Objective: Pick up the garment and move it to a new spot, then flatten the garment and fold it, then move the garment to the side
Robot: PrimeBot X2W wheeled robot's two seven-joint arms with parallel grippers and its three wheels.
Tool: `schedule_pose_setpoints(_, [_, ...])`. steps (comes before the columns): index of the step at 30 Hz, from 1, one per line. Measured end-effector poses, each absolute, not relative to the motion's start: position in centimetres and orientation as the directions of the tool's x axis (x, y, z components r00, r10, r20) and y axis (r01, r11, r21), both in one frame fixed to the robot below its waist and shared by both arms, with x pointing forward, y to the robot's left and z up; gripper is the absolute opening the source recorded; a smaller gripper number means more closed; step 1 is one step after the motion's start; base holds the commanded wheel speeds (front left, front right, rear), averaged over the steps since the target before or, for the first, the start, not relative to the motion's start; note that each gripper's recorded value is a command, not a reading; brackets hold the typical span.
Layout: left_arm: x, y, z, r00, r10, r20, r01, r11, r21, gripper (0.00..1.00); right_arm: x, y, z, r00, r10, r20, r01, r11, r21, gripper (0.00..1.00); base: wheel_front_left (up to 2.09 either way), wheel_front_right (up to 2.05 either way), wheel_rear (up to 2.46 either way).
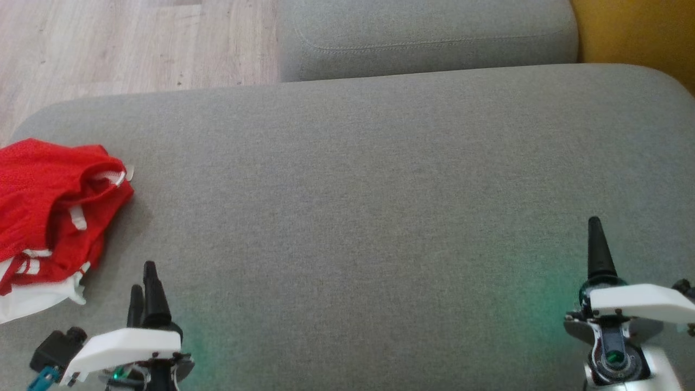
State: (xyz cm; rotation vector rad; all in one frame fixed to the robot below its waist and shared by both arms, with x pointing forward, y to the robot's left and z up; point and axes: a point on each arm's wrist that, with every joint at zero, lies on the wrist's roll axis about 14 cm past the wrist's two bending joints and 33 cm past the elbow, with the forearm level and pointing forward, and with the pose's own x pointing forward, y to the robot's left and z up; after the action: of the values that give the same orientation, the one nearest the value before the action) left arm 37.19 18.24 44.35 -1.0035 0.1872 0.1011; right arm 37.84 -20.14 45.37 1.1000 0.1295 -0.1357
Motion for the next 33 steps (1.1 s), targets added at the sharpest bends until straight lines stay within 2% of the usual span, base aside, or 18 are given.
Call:
schedule_pose_setpoints(13, [37.6,18.4,44.5,0.982,0.013,-0.188,-0.152,0.648,-0.746,1.0,38.4,-20.1,46.3,0.989,-0.055,-0.134,0.142,0.562,0.815,1.0,0.0,0.0,0.0])
schedule_pose_setpoints(33, [38.2,17.9,44.7,0.986,-0.006,-0.165,-0.088,0.824,-0.559,1.0,39.1,-19.7,46.7,0.994,-0.026,-0.109,0.086,0.802,0.591,1.0,0.0,0.0,0.0])
